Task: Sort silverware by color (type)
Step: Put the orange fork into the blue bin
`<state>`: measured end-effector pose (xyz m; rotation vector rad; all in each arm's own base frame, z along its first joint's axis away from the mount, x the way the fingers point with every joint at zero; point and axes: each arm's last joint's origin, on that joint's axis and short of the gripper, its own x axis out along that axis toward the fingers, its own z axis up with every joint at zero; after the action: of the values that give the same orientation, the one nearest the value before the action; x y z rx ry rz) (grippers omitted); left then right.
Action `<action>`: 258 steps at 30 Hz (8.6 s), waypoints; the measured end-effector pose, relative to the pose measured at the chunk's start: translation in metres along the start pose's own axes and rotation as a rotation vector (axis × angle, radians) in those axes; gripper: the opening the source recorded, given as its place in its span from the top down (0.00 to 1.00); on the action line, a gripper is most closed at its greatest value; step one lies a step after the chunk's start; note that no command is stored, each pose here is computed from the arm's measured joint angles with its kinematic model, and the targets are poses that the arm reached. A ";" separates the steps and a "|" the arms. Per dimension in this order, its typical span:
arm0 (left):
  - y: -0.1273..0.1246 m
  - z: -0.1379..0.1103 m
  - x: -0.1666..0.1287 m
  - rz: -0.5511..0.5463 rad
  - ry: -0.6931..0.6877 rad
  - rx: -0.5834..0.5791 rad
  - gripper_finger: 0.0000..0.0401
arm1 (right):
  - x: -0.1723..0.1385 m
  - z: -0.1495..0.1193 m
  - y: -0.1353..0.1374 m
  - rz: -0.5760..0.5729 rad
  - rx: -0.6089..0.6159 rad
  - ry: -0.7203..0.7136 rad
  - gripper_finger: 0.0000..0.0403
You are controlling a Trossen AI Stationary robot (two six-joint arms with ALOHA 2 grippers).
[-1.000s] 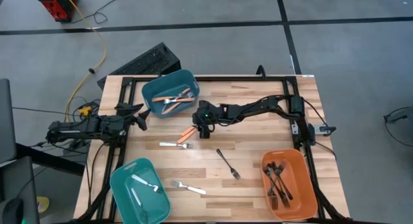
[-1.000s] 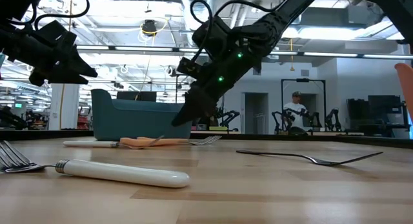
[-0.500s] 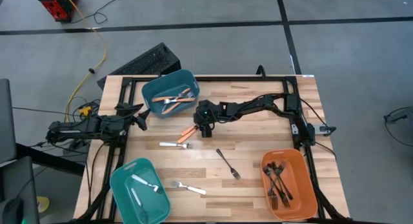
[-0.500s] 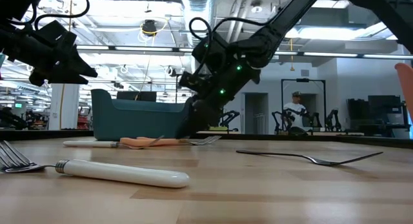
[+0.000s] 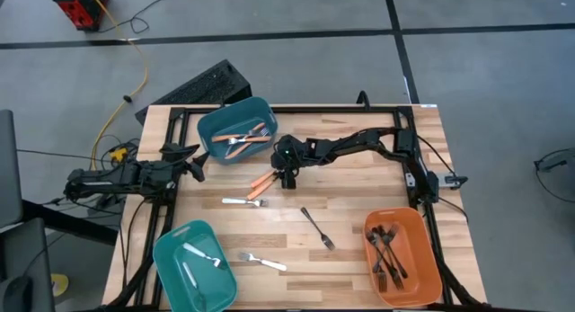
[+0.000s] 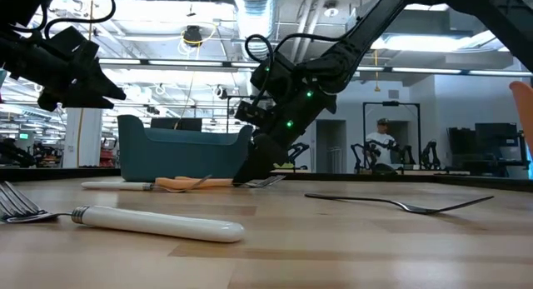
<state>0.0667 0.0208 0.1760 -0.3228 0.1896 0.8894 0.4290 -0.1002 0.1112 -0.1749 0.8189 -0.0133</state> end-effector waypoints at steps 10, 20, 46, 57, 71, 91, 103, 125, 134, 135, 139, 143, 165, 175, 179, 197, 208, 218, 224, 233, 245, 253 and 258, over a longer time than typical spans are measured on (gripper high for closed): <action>0.000 0.000 0.000 0.001 -0.001 0.000 0.41 | 0.005 -0.005 0.000 0.018 0.009 0.018 0.65; 0.000 0.000 0.000 0.002 -0.001 0.000 0.41 | 0.005 -0.006 0.001 0.014 0.010 0.026 0.85; 0.000 0.000 0.000 -0.003 0.002 -0.016 0.41 | -0.014 0.015 0.009 -0.007 -0.015 -0.050 0.85; 0.000 0.000 0.000 -0.003 0.002 -0.019 0.41 | -0.039 0.038 0.011 -0.018 -0.032 -0.137 0.85; 0.000 0.000 0.000 -0.003 0.002 -0.019 0.41 | -0.069 0.063 0.021 -0.022 -0.063 -0.247 0.85; 0.000 0.000 0.000 -0.003 0.002 -0.019 0.41 | -0.088 0.093 0.033 -0.297 0.022 -0.427 0.85; 0.000 0.000 0.000 0.003 -0.002 -0.003 0.41 | -0.111 0.116 0.013 -0.549 0.060 -0.730 0.86; 0.001 0.000 0.000 0.023 -0.014 0.002 0.41 | -0.131 0.117 -0.031 -0.320 -0.131 -1.057 0.86; 0.001 0.000 0.000 0.026 -0.015 0.002 0.41 | -0.105 0.107 -0.046 -0.294 -0.011 -1.086 0.86; 0.001 0.000 0.000 0.027 -0.015 0.002 0.41 | -0.103 0.103 -0.051 -0.287 0.025 -1.073 0.86; 0.001 0.000 0.000 0.028 -0.014 0.004 0.41 | -0.097 0.107 -0.068 -0.291 0.061 -1.009 0.86; 0.001 0.000 0.000 0.033 -0.018 0.005 0.41 | -0.099 0.115 -0.079 -0.229 0.013 -1.043 0.86; 0.001 0.000 0.000 0.035 -0.018 0.006 0.41 | -0.074 0.142 -0.128 -0.030 0.000 -0.568 0.86; 0.001 0.000 0.000 0.036 -0.019 0.006 0.41 | -0.048 0.125 -0.160 0.038 0.124 -0.664 0.86; 0.001 0.001 0.000 0.041 -0.022 0.006 0.41 | -0.044 0.136 -0.156 0.070 0.114 -0.633 0.86; 0.001 0.001 0.000 0.043 -0.023 0.006 0.41 | -0.039 0.138 -0.145 0.065 0.069 -0.555 0.86; 0.001 0.001 0.000 0.043 -0.023 0.006 0.41 | -0.036 0.132 -0.141 0.117 0.277 -0.464 0.86; 0.001 0.001 0.000 0.043 -0.023 0.005 0.41 | -0.058 0.144 -0.146 0.028 0.135 -0.321 0.86; 0.001 0.001 0.000 0.046 -0.025 0.005 0.41 | -0.056 0.142 -0.147 0.034 0.120 -0.320 0.86; 0.001 0.001 0.000 0.047 -0.025 0.005 0.41 | -0.001 0.126 -0.123 0.132 0.196 -0.262 0.86; 0.001 0.001 0.000 0.043 -0.023 0.006 0.41 | 0.008 0.120 -0.128 0.018 0.242 -0.229 0.86; 0.001 0.001 0.000 0.045 -0.024 0.007 0.41 | 0.026 0.110 -0.117 -0.035 0.297 -0.147 0.86; 0.001 0.000 0.000 0.045 -0.022 0.008 0.41 | 0.025 0.110 -0.119 -0.094 0.320 -0.132 0.86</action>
<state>0.0658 0.0218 0.1761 -0.3020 0.1804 0.9357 0.5327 -0.2030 0.1853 0.0876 0.6667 -0.2182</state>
